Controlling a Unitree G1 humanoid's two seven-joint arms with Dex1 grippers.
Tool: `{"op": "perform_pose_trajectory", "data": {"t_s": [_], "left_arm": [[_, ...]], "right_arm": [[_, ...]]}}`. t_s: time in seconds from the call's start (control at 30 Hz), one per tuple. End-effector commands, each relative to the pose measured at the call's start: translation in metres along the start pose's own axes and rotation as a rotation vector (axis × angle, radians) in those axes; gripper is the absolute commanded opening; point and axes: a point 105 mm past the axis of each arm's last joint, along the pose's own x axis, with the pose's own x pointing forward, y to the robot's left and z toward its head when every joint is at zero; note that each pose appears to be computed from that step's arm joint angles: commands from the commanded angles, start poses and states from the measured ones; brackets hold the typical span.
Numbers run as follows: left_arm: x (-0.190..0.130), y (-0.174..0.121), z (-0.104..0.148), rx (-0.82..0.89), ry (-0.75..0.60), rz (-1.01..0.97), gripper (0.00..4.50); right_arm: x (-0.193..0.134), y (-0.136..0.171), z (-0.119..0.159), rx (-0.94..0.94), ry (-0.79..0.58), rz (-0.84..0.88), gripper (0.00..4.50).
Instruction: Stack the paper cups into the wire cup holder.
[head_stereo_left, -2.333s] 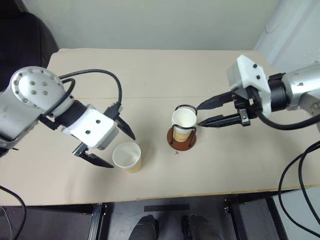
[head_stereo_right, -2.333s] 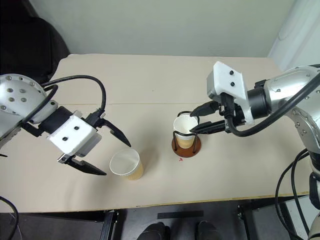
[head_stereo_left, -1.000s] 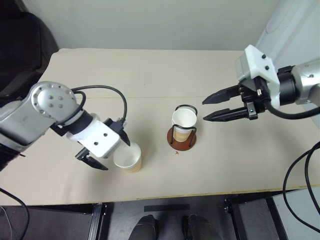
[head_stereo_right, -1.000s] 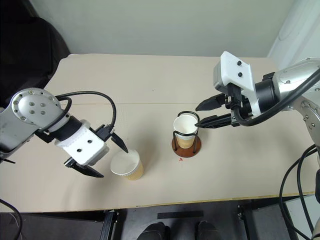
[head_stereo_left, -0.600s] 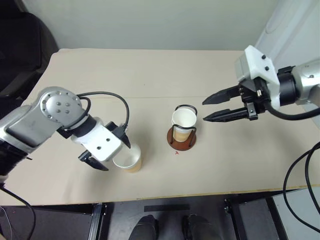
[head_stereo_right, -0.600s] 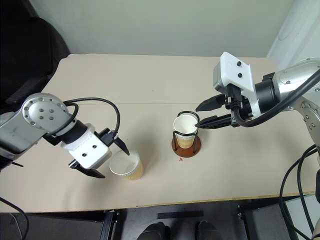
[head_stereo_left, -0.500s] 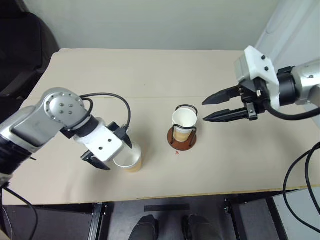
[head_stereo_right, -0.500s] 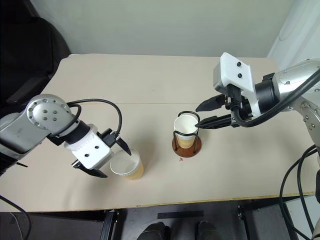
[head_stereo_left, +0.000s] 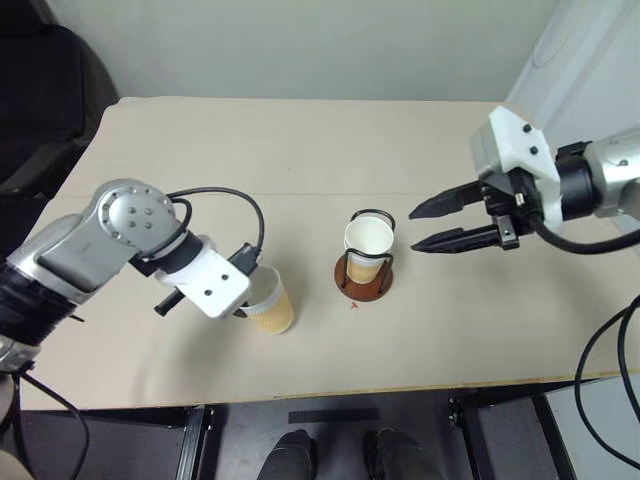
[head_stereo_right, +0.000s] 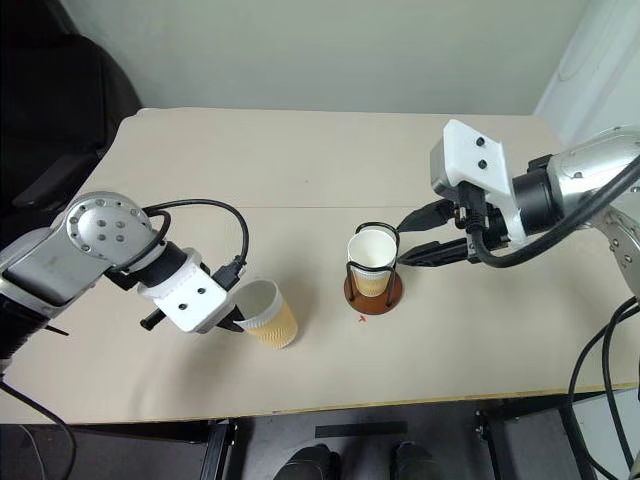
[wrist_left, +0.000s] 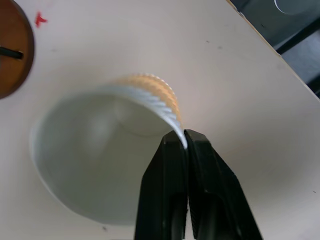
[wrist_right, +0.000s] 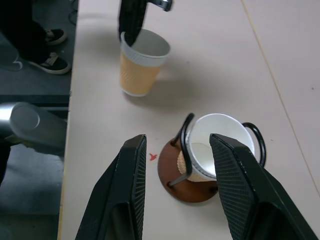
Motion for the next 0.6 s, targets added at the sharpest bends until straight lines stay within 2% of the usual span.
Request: {"op": "perform_pose_trajectory", "data": {"t_s": [0.03,0.3,0.6], "left_arm": [[-0.014,0.006,0.005,0.019,0.003,0.029,0.05],[-0.019,0.013,0.006,0.011,-0.013,0.048,0.05],[-0.048,0.033,0.025,-0.01,-0.077,0.114,0.05]], "right_arm": [[-0.006,0.004,0.016,-0.054,-0.042,0.002,1.97],[-0.002,0.001,0.025,-0.054,-0.077,0.001,1.97],[0.003,-0.001,0.022,-0.052,-0.073,-0.008,1.97]]}}
